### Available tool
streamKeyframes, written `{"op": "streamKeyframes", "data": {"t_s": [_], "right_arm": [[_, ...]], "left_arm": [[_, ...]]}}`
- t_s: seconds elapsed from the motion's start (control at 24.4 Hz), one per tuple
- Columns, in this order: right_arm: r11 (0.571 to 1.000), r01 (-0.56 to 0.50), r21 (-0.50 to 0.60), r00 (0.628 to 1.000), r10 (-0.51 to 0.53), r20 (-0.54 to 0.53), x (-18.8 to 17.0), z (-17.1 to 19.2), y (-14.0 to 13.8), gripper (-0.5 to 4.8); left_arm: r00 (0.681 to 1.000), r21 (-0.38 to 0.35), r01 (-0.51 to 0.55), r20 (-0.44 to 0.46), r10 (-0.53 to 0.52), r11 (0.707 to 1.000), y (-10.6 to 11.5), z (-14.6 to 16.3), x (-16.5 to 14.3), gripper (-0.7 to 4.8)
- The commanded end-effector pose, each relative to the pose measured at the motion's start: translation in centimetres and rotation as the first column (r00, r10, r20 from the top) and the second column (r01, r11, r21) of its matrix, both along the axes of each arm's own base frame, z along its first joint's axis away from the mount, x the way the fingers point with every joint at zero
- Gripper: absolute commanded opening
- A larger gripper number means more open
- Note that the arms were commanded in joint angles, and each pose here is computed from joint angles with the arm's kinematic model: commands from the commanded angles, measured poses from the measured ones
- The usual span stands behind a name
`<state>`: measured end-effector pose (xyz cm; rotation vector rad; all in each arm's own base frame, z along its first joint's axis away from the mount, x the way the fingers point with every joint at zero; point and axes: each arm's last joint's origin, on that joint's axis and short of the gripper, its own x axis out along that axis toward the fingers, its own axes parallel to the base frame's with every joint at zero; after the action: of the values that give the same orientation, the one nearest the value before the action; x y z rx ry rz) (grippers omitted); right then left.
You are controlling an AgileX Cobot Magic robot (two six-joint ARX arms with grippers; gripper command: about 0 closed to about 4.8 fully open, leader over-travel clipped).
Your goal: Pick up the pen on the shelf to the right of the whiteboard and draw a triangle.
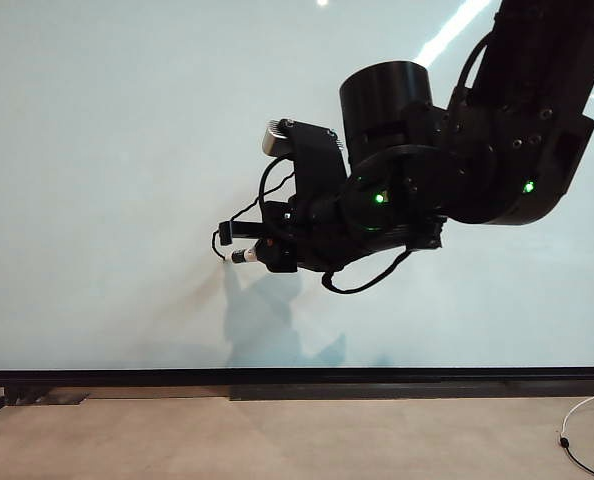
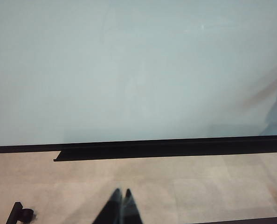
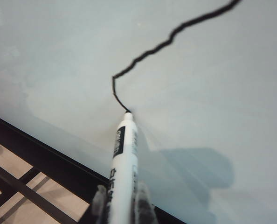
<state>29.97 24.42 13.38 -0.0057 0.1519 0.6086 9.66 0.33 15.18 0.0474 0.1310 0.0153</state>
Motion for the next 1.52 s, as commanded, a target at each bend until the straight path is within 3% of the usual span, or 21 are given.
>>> {"op": "streamKeyframes", "data": {"t_s": [0.04,1.52], "right_arm": [[0.999,0.053,0.009,0.998,-0.053,0.033,0.5,0.7,-1.0,-0.07],[0.988,0.151,-0.036,0.985,-0.147,0.088,0.0,1.3,-5.7,-0.07]], "left_arm": [[1.000,0.001,0.000,0.011,0.000,1.000,0.0,0.2,0.0,-0.05],[1.000,0.001,0.001,0.011,-0.001,1.000,0.0,0.2,0.0,-0.05]]}}
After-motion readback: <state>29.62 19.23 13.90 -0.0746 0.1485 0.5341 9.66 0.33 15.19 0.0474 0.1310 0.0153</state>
